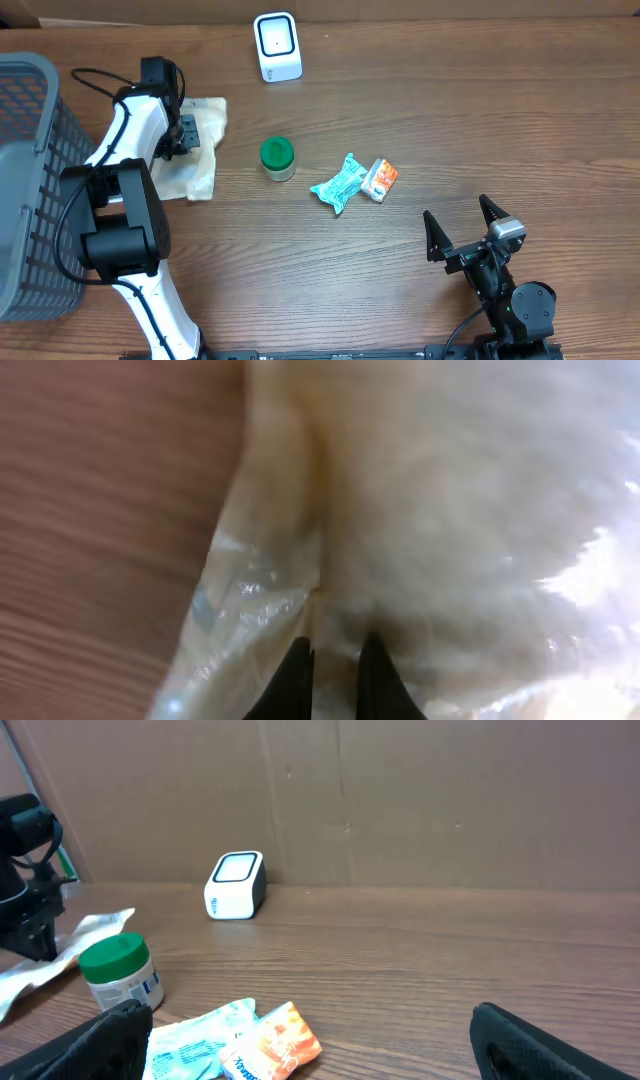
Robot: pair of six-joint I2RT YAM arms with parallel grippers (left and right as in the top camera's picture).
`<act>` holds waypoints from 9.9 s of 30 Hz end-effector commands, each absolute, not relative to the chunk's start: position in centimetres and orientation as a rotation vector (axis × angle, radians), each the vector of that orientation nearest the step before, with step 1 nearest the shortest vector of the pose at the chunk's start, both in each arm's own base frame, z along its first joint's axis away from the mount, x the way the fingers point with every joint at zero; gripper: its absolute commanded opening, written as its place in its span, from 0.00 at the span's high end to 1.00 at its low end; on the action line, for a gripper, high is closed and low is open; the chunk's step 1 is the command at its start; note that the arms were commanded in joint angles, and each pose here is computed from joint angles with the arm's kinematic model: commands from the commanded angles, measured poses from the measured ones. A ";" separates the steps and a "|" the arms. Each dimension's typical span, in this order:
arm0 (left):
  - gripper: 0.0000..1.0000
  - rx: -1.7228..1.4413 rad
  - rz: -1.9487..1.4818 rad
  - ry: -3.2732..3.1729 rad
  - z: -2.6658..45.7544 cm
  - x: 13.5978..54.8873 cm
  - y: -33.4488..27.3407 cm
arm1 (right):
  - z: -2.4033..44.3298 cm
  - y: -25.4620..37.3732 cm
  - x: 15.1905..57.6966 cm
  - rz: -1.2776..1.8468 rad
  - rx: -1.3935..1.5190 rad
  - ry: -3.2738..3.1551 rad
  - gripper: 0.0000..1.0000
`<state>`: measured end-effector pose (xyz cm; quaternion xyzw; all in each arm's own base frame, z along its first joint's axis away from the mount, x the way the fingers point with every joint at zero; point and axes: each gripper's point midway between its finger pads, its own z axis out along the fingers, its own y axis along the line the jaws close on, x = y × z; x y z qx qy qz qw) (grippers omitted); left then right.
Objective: Scan the item barcode
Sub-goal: 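Lift the clear bag out and place it left of the jar, then move the left gripper into the basket and grasp the small teal box, then carry the teal box over the table and place it right of the orange box, then withdraw the left gripper and move the right gripper toward the teal box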
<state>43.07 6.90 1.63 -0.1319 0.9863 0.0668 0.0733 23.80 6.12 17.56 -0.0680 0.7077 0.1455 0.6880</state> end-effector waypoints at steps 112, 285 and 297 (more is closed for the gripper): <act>0.45 -1.579 0.811 2.434 4.4 18.1 40.8 | 17.4 6.1 23.8 0.323 -0.157 1.581 0.00; 0.32 0.346 -0.428 2.542 31.6 43.1 -18.4 | 17.4 6.1 23.8 0.323 -0.157 1.581 0.00; 0.28 -0.197 -0.157 2.618 33.9 39.4 2.1 | 17.4 6.1 23.8 0.323 -0.157 1.580 0.00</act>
